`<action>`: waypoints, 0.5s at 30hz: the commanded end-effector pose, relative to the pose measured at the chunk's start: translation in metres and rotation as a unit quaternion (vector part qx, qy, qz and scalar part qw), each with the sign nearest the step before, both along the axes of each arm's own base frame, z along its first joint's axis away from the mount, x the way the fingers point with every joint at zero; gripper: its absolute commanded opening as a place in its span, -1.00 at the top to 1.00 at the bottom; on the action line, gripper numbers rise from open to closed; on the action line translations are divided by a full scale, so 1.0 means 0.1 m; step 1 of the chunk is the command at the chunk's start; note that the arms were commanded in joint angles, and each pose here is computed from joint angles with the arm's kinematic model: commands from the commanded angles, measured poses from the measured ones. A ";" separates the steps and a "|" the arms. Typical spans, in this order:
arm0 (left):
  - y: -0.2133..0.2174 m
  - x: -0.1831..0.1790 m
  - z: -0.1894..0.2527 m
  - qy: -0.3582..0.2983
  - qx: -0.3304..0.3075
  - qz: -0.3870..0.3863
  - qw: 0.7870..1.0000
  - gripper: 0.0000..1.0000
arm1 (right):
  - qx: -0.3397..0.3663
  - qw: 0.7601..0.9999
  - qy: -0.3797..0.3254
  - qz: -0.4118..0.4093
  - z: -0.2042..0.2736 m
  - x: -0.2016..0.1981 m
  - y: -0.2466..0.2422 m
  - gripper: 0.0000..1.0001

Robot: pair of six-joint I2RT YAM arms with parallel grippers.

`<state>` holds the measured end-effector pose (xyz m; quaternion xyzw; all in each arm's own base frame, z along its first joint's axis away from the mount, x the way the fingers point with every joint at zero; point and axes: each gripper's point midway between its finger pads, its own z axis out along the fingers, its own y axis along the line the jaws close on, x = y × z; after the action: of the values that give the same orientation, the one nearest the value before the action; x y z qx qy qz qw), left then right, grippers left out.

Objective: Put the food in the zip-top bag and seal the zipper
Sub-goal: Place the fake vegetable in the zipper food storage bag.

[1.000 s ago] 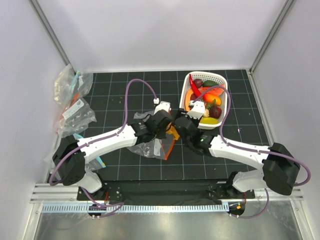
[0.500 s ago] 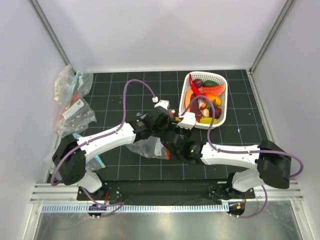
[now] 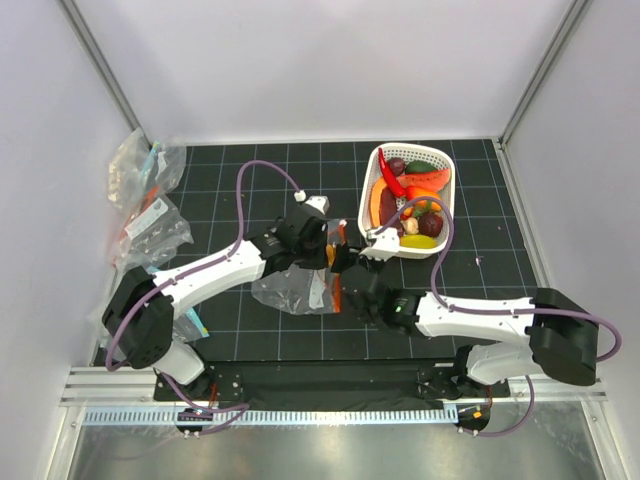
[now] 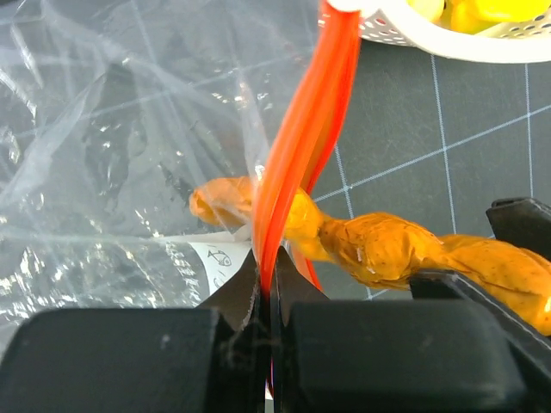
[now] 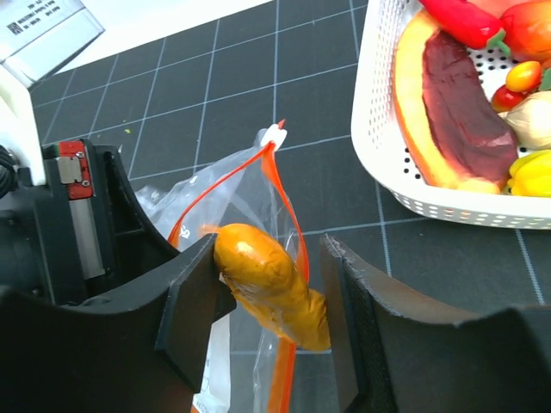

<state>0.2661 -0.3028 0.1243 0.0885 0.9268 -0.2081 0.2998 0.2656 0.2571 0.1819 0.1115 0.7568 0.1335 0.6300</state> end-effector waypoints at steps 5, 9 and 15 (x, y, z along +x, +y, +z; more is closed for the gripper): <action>0.04 0.06 0.22 -0.043 -0.020 0.007 0.999 1.00 | 0.092 0.996 0.001 0.011 0.24 0.10 0.09 0.98; 0.04 0.07 0.23 -0.054 -0.021 0.010 0.998 1.00 | 0.129 0.991 0.033 0.032 0.19 0.17 0.12 0.98; 0.00 0.05 0.23 -0.056 -0.017 0.004 0.998 1.00 | 0.150 0.986 0.060 0.048 0.14 0.26 0.04 0.98</action>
<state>0.2645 -0.2947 0.1274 0.0858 0.9222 -0.1981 0.3208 0.2888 0.2547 0.1729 0.1532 0.7809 0.2102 0.5679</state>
